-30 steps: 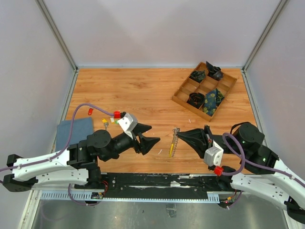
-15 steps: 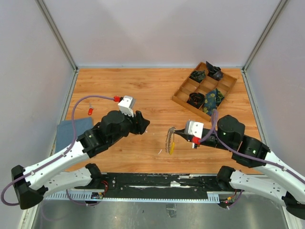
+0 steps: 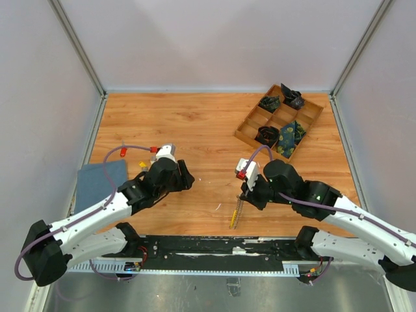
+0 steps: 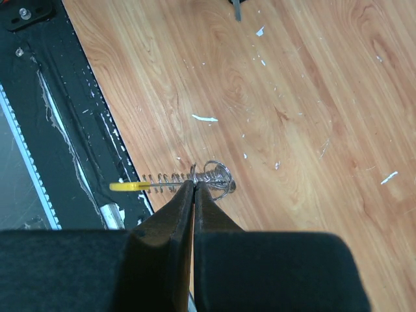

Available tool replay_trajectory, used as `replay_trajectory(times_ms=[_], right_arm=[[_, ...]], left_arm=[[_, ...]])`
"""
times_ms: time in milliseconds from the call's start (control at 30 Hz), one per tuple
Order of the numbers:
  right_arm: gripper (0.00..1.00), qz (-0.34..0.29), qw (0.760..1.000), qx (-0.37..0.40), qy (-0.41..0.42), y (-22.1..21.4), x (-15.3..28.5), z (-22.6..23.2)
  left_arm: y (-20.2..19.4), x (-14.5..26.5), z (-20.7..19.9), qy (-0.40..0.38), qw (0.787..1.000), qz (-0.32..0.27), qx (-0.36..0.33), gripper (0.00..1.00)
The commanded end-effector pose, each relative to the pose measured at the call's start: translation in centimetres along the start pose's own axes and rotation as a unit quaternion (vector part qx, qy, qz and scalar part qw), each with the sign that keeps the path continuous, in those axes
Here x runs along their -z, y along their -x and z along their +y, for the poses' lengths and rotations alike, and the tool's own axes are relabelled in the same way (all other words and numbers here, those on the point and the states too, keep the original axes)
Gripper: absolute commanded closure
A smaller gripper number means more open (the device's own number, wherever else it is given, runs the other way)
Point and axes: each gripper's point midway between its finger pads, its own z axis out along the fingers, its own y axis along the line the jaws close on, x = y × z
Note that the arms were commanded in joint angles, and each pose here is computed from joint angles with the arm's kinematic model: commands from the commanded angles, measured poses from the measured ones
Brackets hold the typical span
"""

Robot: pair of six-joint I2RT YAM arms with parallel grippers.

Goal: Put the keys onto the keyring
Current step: Pick up the key from the center of the board.

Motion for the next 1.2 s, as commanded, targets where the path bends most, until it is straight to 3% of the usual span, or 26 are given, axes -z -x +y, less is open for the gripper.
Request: replay_trajectory(times_ms=[0,300,500,1167], right_arm=[[0.99,0.002,0.999,-0.048,-0.025,-0.4,-0.2,-0.3],[0.99,0.045,0.995,-0.076,-0.047,-1.8,-1.1,-1.0],[0.99,0.046,0.995,-0.074,-0.055,-2.1,-1.2,-1.2],[1.00,0.046,0.994,-0.088,-0.038,-2.5,-1.6,-0.5]], left_arm=[[0.2,-0.8,1.3,0.030,0.996,-0.031,0.078,0.45],[-1.9,-2.7,4.3,0.113,0.982,-0.031,0.147,0.56],[-2.7,-3.5,6.1,0.175,0.967,-0.033,0.182,0.57],[-2.6,-6.2,7.4,0.228,0.955,-0.039,0.186,0.59]])
